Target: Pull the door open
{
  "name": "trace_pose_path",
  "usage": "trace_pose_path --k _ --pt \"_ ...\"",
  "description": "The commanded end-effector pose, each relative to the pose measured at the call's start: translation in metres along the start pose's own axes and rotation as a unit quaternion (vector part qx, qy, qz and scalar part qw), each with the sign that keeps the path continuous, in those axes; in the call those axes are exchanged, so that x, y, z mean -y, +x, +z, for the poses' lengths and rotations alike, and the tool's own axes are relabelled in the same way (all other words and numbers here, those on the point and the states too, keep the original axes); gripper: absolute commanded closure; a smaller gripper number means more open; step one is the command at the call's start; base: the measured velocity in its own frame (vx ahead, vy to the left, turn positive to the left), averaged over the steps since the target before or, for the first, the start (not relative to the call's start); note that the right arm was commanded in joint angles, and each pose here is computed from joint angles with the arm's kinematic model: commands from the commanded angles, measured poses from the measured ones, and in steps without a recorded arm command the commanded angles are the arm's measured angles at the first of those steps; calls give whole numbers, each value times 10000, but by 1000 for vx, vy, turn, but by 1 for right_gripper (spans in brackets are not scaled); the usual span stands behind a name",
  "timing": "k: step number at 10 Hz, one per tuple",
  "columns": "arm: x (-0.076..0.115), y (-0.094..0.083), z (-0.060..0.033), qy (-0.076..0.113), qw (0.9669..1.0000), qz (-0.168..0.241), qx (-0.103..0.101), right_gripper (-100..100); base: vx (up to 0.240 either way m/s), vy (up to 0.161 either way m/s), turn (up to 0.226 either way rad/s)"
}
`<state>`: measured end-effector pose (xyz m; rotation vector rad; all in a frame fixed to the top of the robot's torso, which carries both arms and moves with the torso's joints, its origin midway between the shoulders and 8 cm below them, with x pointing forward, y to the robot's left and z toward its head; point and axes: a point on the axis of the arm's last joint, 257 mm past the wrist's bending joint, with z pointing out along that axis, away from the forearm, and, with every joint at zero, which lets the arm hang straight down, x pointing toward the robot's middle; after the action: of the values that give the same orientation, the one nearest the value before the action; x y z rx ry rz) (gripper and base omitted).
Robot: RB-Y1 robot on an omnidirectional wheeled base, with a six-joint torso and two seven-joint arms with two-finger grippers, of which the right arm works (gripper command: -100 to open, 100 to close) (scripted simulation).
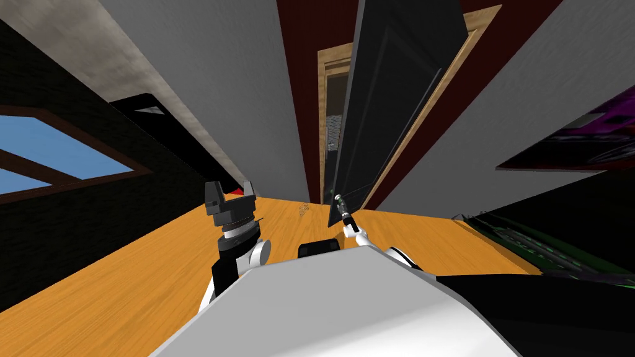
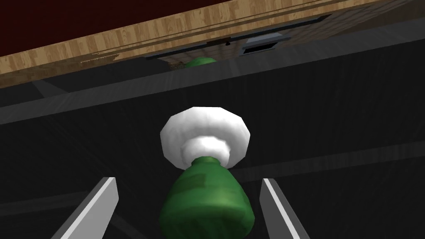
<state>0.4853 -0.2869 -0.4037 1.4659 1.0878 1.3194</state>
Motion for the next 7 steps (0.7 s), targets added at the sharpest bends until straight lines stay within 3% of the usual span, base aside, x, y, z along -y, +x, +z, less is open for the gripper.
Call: trace_pose_path --k 1,4,7 --pt "-11 -12 -5 -18 9998 175 8 -100 -51 -52 72" --pt "-36 -50 -24 -69 9980 628 38 -100 -59 -50 118" --pt "-63 -92 -47 -127 9938 1098 68 -100 -62 -57 131"
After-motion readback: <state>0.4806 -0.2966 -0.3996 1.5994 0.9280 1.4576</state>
